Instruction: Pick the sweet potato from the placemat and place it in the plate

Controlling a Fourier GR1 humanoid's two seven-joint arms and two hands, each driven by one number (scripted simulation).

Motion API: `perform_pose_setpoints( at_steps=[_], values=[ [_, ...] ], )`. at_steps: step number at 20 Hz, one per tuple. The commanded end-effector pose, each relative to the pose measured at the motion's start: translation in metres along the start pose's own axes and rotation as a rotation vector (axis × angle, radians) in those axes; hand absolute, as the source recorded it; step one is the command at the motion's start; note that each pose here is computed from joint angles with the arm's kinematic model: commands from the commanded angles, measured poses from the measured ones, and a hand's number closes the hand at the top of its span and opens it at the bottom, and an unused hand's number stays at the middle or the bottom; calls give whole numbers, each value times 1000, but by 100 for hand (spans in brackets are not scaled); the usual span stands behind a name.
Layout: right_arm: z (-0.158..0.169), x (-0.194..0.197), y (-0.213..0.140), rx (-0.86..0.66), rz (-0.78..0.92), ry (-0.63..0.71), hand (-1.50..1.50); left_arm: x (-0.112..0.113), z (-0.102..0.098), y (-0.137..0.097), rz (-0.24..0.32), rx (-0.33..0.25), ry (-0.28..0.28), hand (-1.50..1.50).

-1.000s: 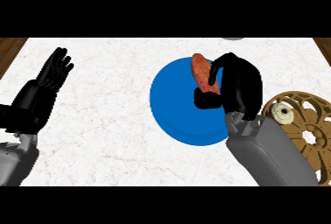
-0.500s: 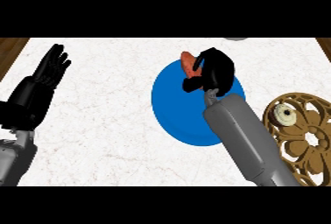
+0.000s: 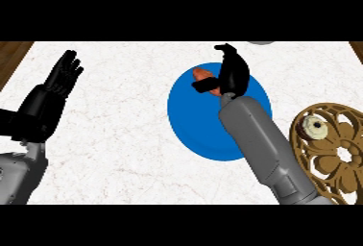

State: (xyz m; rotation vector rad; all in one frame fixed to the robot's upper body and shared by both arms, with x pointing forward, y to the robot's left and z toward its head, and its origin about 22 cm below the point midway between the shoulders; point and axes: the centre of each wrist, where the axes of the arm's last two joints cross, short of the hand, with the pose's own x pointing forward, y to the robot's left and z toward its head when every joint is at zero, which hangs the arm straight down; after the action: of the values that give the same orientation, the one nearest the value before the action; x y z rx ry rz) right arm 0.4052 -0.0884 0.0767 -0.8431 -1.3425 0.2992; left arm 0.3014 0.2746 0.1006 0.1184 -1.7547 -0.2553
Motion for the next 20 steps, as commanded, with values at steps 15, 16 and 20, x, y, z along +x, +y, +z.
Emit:
perform_pose_setpoints(
  at_steps=[15,16,20],
  values=[
    [10,-38,-71,-247,-447,-10,-150,-1,12,21,1,39,27,0],
    [18,-42,-71,-253,-479,-24,-150,-15,12,16,-8,55,20,0],
    [36,-91,-122,-256,-488,-49,-150,-6,9,6,-14,51,22,0]
  ],
)
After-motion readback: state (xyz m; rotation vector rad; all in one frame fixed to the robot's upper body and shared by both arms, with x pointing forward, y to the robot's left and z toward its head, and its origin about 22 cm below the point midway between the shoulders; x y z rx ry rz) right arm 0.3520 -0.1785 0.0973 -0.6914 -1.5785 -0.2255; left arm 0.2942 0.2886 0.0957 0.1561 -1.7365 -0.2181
